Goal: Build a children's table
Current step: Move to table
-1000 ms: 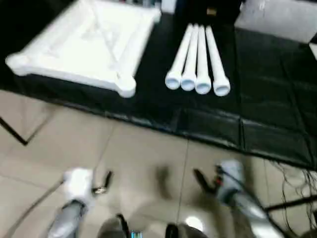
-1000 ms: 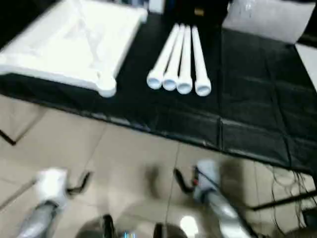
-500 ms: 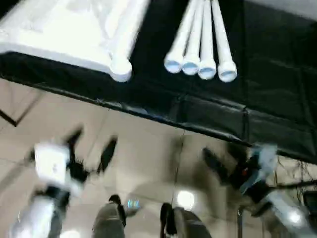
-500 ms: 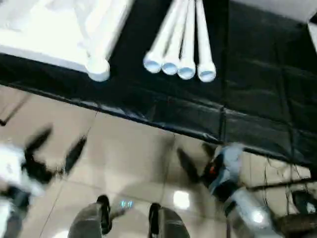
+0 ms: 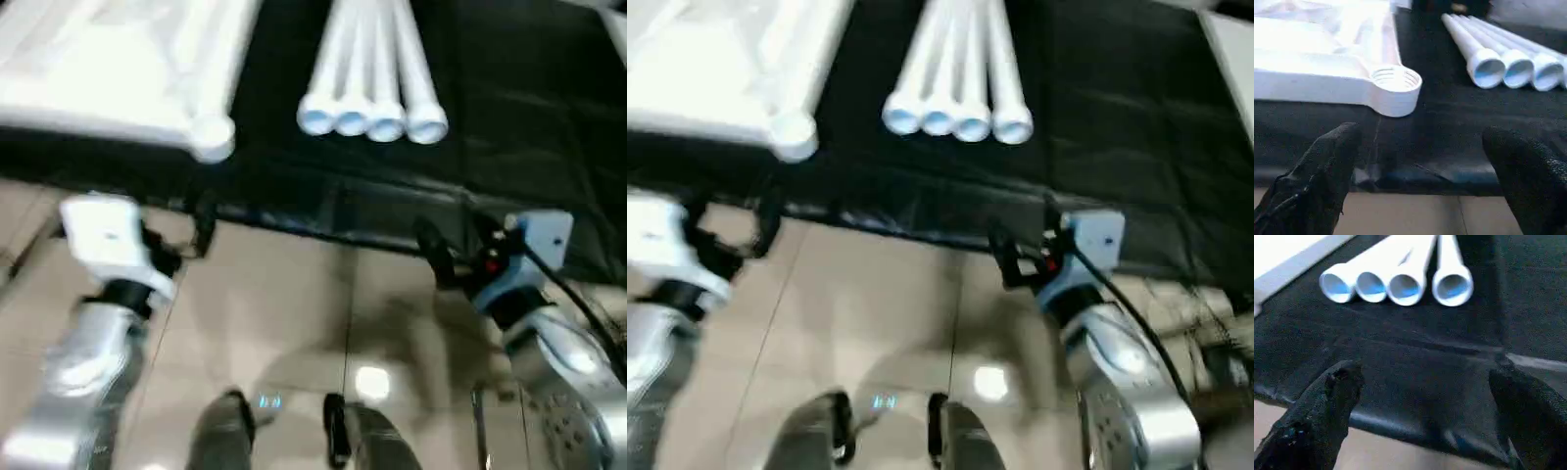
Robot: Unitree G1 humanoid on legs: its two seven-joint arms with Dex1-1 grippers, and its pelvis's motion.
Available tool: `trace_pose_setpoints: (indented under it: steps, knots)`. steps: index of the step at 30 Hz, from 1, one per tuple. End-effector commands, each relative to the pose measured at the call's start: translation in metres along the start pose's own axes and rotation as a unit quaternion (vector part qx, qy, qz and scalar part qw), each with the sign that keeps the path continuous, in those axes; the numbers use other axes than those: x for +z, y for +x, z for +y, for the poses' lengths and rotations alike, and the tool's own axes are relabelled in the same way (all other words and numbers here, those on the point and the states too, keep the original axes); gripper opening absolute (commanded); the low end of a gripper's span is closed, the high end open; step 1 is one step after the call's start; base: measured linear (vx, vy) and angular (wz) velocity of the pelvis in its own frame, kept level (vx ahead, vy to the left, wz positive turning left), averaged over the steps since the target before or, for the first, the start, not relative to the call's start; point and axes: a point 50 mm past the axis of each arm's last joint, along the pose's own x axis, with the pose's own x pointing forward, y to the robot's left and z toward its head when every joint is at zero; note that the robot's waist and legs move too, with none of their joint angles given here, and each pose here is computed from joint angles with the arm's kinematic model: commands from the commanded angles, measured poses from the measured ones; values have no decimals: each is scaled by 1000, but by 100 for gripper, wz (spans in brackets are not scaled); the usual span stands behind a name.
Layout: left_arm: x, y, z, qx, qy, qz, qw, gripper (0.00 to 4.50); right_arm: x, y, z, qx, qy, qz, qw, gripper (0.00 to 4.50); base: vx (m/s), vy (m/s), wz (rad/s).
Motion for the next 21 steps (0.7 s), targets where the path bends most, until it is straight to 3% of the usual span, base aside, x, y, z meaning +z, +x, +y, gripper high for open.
trace_pose_setpoints:
  steps: [1,5,6,10,21]
  knots:
    - [-5,0,0,11,7,18,1000,444,2,-2,4,-4,-6,-8,1000,450,-38,355,-63]
    - [-6,4,-2,12,13,28,999,444,4,1,7,-8,-4,-2,1000,450,-64,313,-38]
    - [-6,5,-1,15,13,30,999,444,-1,0,11,6,24,16,1000,450,-60,226,-8]
    - [-5,8,-1,17,13,28,999,444,-1,-4,15,20,43,13,999,450,-60,199,-13]
    - [-6,12,-3,33,2,29,999,444,-10,-3,24,32,-7,43,999,450,-71,297,2]
